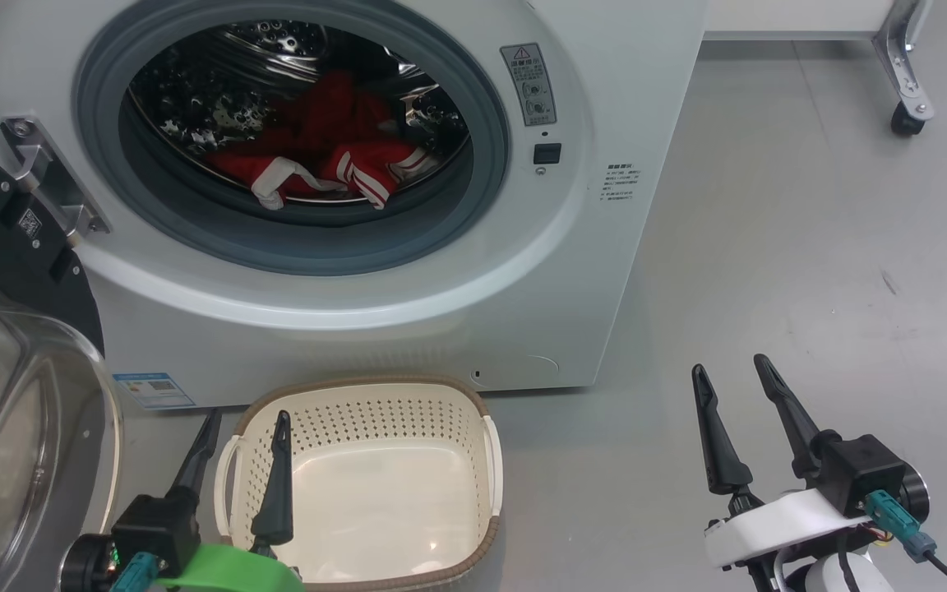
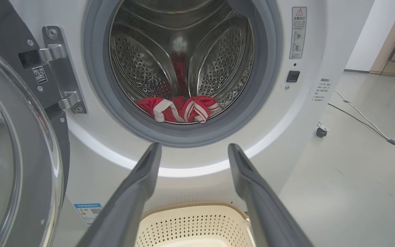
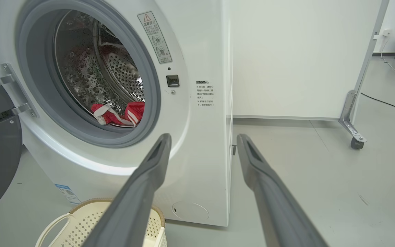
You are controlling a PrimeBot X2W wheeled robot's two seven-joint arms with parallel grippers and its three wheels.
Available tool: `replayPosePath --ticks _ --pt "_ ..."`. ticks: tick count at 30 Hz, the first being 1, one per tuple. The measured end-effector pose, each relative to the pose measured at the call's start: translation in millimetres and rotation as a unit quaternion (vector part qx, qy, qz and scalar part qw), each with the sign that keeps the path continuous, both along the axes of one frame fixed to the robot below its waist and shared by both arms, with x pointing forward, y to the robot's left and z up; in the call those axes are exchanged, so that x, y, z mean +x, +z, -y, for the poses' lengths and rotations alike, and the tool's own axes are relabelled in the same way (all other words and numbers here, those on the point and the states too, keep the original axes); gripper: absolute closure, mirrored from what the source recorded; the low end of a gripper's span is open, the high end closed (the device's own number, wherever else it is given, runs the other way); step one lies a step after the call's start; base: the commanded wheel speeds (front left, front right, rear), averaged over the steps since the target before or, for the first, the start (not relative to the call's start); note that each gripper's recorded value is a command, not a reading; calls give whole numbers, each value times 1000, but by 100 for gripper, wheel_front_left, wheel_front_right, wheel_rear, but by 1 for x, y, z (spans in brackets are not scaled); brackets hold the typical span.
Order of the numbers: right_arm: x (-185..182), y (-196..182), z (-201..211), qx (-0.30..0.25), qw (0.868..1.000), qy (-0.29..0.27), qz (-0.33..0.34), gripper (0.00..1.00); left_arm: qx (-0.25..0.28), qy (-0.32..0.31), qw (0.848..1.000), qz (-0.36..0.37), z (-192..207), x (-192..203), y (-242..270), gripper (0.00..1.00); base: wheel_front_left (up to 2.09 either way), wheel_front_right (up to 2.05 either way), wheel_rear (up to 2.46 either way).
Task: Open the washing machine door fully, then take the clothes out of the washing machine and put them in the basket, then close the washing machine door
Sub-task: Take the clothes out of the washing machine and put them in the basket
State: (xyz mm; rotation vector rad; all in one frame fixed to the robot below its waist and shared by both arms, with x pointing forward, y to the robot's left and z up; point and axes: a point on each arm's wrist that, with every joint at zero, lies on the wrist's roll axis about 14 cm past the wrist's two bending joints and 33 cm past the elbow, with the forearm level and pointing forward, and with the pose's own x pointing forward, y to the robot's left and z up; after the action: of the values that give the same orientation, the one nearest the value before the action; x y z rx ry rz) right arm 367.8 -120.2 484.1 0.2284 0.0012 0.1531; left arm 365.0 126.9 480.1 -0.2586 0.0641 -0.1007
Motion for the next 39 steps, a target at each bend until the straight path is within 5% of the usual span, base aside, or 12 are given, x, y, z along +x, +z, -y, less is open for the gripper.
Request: replayPosePath --ticks 15,39 --pt "18 -16 -2 0 1000 4 -19 0 -19 -47 996 -75 26 27 -38 0 0 0 0" --pt "73 -63 7 17 998 -8 -61 0 -66 -130 968 -204 82 146 -117 0 0 0 0"
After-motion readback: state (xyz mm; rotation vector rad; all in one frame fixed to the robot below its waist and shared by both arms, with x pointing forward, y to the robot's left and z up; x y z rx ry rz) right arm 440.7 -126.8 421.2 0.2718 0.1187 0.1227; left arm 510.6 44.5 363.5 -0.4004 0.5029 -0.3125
